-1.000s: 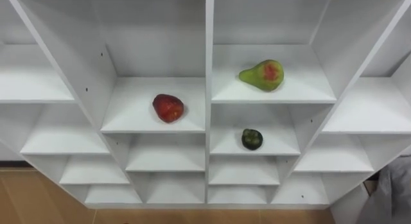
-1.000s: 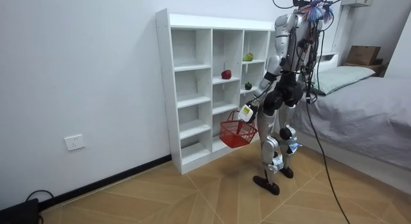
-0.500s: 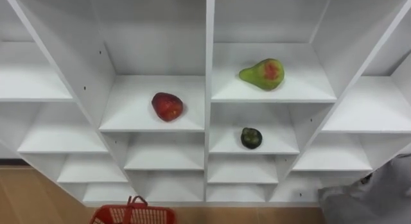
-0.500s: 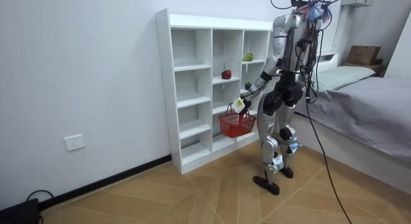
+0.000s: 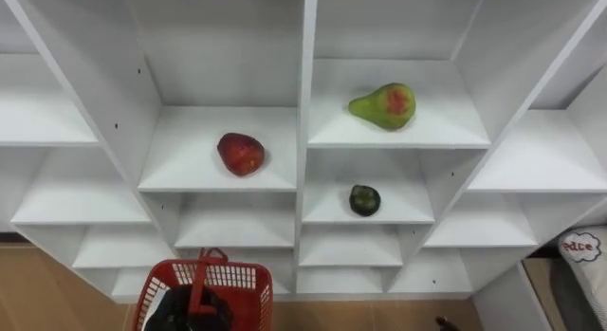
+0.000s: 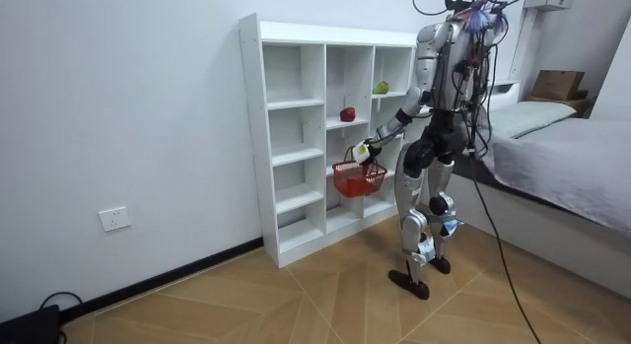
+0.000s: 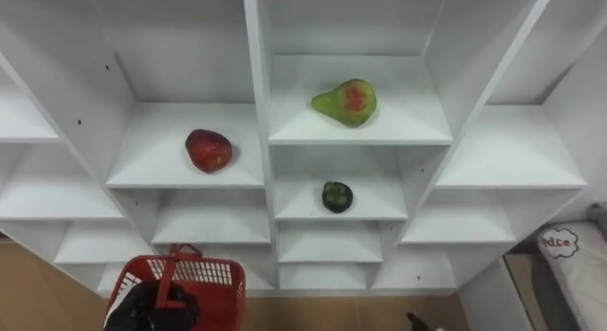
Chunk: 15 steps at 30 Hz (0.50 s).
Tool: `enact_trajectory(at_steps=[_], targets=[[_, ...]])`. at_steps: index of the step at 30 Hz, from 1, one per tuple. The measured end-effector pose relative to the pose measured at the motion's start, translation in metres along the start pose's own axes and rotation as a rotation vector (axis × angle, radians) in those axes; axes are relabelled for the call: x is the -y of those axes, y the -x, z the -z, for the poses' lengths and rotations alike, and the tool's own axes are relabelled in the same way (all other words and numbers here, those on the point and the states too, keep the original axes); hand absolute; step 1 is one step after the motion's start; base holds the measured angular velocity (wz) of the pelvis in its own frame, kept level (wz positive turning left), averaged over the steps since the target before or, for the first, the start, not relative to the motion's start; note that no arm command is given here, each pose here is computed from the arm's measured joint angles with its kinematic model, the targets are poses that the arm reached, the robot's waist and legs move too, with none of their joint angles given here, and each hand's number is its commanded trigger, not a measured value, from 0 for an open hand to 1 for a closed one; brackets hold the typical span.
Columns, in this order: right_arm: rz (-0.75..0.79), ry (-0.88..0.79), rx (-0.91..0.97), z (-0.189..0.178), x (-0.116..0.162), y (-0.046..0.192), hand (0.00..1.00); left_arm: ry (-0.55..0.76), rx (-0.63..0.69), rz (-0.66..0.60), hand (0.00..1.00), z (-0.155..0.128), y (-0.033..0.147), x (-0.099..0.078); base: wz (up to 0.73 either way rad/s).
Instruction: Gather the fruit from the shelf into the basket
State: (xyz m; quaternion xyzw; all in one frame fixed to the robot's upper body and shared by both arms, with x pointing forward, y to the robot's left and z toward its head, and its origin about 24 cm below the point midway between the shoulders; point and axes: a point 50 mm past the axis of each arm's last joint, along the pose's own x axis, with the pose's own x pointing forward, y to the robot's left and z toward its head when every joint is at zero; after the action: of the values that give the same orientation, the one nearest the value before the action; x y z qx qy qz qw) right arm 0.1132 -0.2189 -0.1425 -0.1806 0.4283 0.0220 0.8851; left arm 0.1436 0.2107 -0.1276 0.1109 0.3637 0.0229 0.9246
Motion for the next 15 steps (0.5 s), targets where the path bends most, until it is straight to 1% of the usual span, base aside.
enact_trajectory(at_steps=[1, 4, 11, 15], targets=[[0.000, 0.012, 0.028, -0.006, 0.000, -0.001, 0.00, -0.005, 0.013, 0.006, 1.00, -0.002, -0.001, 0.001, 0.00], [0.006, 0.070, 0.210, -0.042, -0.002, -0.001, 0.00, -0.027, 0.044, 0.043, 1.00, -0.008, -0.002, 0.009, 0.00], [0.021, 0.123, 0.344, -0.067, -0.002, 0.008, 0.00, -0.044, 0.060, 0.059, 1.00, -0.008, 0.001, 0.012, 0.00], [0.015, 0.137, 0.437, -0.079, -0.003, 0.021, 0.00, -0.041, 0.074, 0.093, 1.00, -0.009, 0.004, 0.014, -0.02]])
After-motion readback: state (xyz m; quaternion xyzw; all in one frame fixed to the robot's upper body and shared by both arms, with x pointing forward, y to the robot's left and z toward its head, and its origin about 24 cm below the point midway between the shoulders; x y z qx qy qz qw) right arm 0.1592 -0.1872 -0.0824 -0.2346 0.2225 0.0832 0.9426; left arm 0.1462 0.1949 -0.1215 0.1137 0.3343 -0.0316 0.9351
